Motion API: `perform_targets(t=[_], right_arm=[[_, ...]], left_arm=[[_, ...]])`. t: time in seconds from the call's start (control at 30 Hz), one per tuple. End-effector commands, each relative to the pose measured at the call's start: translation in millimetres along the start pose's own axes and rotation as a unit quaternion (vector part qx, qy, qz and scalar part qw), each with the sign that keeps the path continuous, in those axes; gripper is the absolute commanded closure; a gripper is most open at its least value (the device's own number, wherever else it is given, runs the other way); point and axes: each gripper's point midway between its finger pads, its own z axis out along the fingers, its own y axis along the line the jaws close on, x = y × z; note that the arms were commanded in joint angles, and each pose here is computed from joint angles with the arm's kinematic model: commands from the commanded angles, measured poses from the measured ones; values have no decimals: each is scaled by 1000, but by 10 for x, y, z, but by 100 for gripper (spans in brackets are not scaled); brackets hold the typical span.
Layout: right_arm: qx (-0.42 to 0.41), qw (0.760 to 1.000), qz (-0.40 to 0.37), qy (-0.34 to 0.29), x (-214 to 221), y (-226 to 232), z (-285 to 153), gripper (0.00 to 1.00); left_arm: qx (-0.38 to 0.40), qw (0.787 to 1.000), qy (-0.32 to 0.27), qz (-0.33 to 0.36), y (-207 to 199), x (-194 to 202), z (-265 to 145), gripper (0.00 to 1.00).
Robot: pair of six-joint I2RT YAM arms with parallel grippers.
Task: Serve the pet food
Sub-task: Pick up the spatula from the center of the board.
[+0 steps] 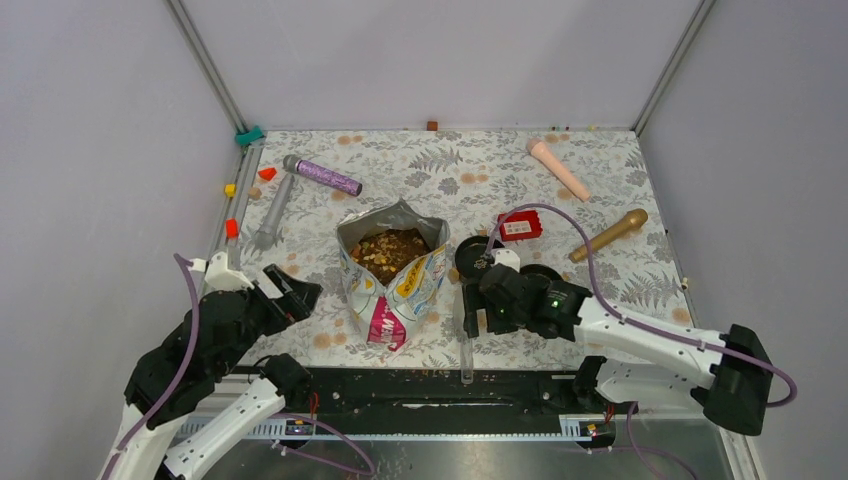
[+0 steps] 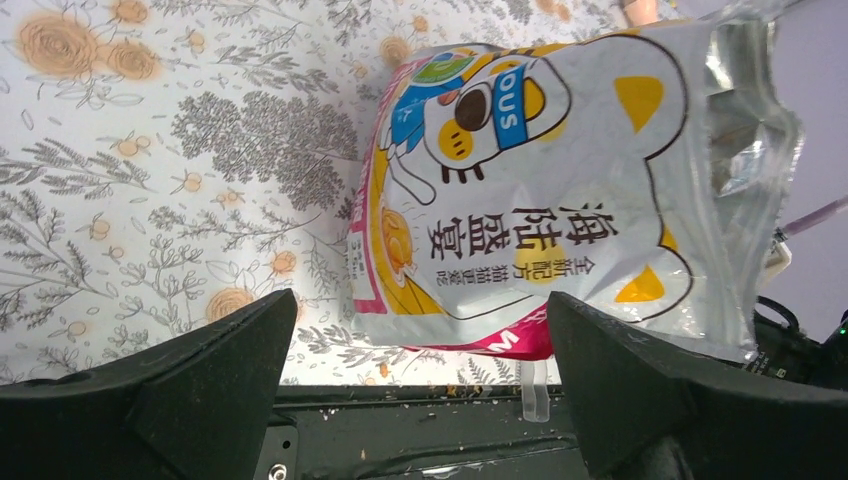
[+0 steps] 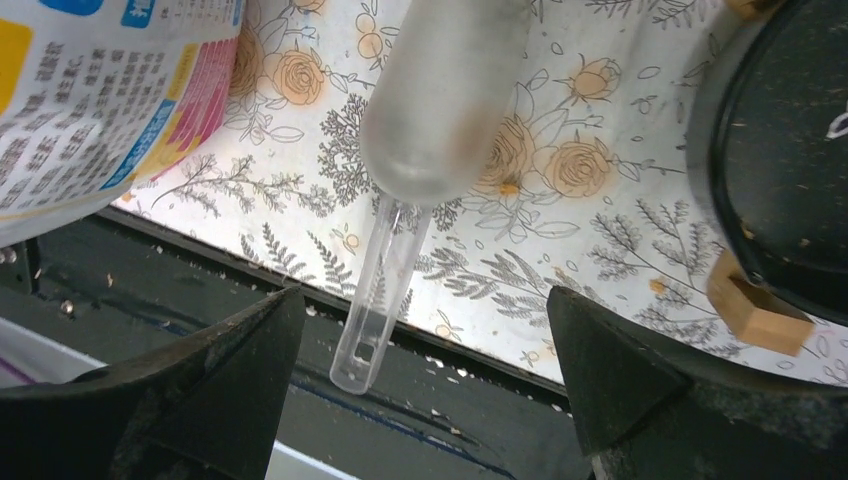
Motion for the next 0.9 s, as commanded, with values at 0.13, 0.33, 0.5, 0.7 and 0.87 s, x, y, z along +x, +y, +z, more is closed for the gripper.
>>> perform_targets(t=[0.13,0.33,0.5,0.7,0.87], right_arm=[[36,996,55,-62,-165,124,441,1],[74,994,37,-74,-285,147,639,1],[117,991,17,-59,-187,112,811,1],[152,988,-3,-41,-64,64,997,5],[163,986,-4,-36,47,18,1047,18]], left_arm=[[-30,999,14,-25,108,126,92,1],[-24,999,24,-30,103,199,126,1],[-26,999,21,-38,154,240,140,1],[-22,999,22,-40,163,260,131,1],[-21,999,21,-42,182,280,135,1]])
